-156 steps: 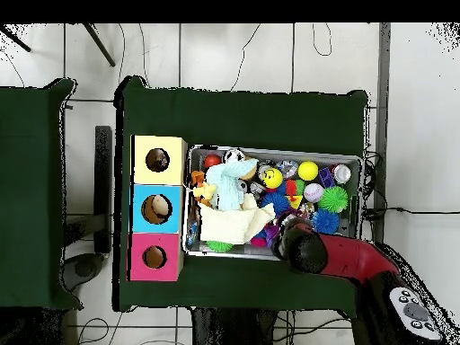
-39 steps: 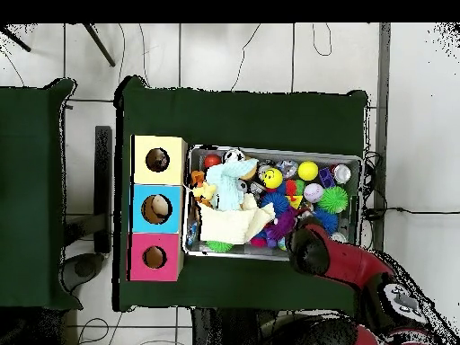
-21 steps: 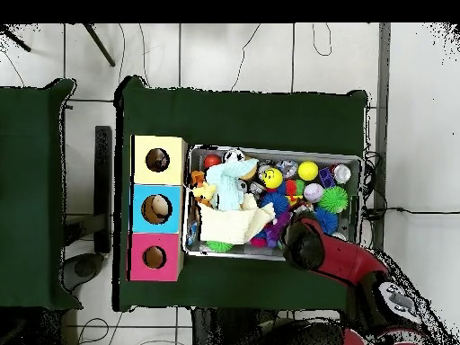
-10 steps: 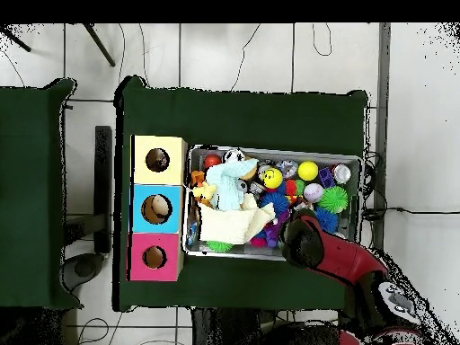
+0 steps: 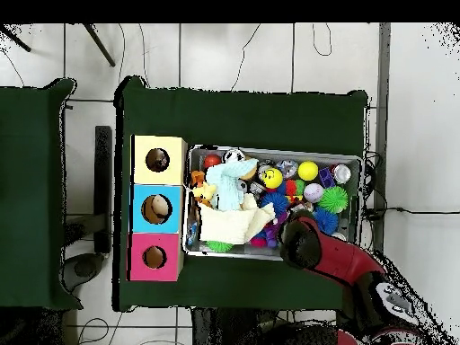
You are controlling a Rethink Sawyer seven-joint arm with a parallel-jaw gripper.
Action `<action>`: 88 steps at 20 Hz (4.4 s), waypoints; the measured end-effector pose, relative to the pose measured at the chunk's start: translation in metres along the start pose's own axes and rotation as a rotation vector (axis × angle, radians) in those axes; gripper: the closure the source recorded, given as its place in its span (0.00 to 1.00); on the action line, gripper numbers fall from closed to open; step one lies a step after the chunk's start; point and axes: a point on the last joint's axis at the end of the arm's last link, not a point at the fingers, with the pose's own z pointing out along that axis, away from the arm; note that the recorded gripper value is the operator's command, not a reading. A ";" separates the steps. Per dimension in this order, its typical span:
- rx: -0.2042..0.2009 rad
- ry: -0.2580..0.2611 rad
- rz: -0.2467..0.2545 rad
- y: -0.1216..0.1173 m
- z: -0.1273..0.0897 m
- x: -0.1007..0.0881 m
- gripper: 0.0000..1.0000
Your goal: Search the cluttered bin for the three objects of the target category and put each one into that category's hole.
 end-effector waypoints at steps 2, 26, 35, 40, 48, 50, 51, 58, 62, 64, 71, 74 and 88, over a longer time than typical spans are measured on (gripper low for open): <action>0.003 0.004 -0.002 -0.001 0.001 0.003 0.00; 0.033 -0.063 -0.083 -0.013 0.013 0.027 1.00; 0.059 -0.075 -0.101 -0.019 0.010 0.028 1.00; 0.064 -0.078 -0.104 -0.021 0.010 0.028 1.00; 0.083 -0.058 -0.103 -0.017 -0.006 0.026 1.00; 0.089 -0.051 -0.104 -0.015 -0.010 0.027 1.00; 0.094 -0.045 -0.106 -0.012 -0.014 0.027 1.00; 0.107 -0.024 -0.115 0.008 -0.035 0.029 1.00; 0.106 -0.019 -0.101 0.024 -0.051 0.027 1.00; 0.107 -0.016 -0.097 0.028 -0.056 0.028 1.00; 0.127 0.045 -0.070 0.060 -0.104 0.040 1.00; 0.133 0.074 -0.064 0.075 -0.128 0.047 1.00; 0.189 0.194 -0.060 0.119 -0.242 0.064 1.00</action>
